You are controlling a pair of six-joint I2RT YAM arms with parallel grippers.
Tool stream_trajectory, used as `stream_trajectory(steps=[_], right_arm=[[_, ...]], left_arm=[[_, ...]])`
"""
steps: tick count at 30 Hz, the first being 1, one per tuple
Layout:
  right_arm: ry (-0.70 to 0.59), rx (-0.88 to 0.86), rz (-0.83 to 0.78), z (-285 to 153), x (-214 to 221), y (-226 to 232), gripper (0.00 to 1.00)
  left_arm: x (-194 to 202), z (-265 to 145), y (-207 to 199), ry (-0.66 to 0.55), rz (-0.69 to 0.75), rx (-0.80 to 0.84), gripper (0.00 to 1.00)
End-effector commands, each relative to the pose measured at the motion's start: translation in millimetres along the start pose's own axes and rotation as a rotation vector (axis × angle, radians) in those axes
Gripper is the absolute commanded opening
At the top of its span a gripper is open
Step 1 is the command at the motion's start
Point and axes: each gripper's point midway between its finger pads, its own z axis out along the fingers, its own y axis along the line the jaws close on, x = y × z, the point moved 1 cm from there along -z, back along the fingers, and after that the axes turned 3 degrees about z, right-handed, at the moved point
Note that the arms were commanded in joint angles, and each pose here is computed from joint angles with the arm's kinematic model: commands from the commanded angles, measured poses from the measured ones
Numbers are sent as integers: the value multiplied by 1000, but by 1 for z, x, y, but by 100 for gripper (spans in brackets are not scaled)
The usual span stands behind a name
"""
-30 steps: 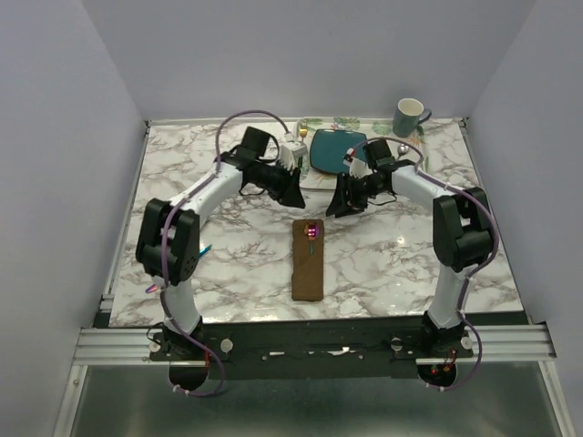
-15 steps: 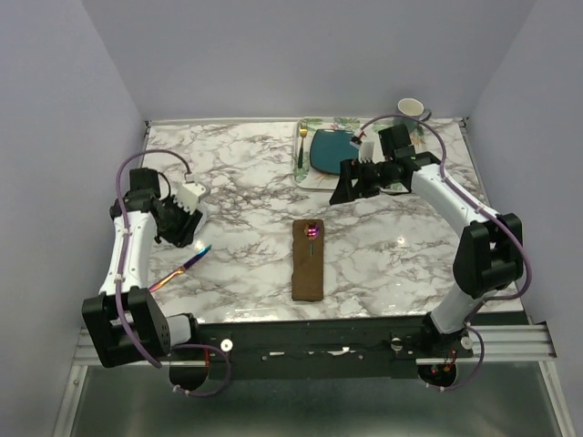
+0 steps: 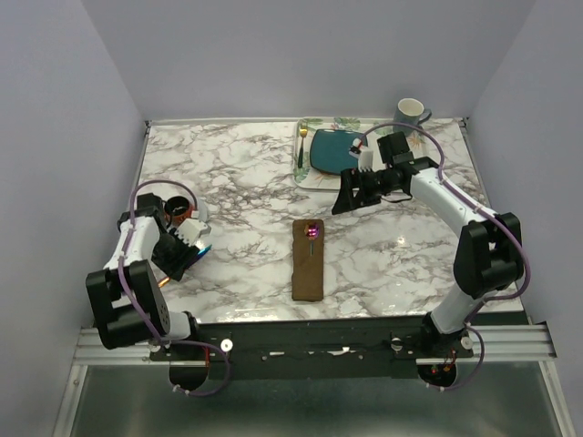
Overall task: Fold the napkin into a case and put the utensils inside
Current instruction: Pick up the knife from the corner of the board.
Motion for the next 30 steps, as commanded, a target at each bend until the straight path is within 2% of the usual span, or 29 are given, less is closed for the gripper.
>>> stream_trajectory(steps=[1, 8, 11, 14, 16, 17, 18, 20, 21, 25, 30], right_arm=[[10, 1, 3, -6, 8, 2, 91], [16, 2, 11, -6, 13, 2, 91], [22, 4, 16, -4, 14, 0, 91], [27, 6, 21, -3, 15, -1, 91], [27, 10, 18, -2, 15, -2, 91], [25, 13, 17, -3, 14, -2, 91], [25, 15, 16, -3, 15, -3, 91], [24, 13, 12, -3, 15, -2, 91], [26, 12, 13, -4, 15, -2, 91], [27, -4, 12, -3, 15, 0, 91], [25, -48, 20, -1, 8, 7, 91]], left_arm=[[7, 10, 17, 55, 74, -29, 61], [10, 30, 28, 76, 127, -43, 61], [3, 40, 18, 64, 153, -5, 58], [-7, 50, 1, 39, 170, 9, 49], [-20, 58, -13, 25, 213, 22, 36], [-22, 60, -18, 26, 205, 33, 30], [-28, 63, -24, 20, 192, 46, 18], [-34, 67, -33, 11, 161, 90, 8], [-38, 68, -35, 6, 145, 102, 0], [-71, 61, -49, -58, 58, 153, 0], [-134, 32, -52, -216, -32, 155, 0]])
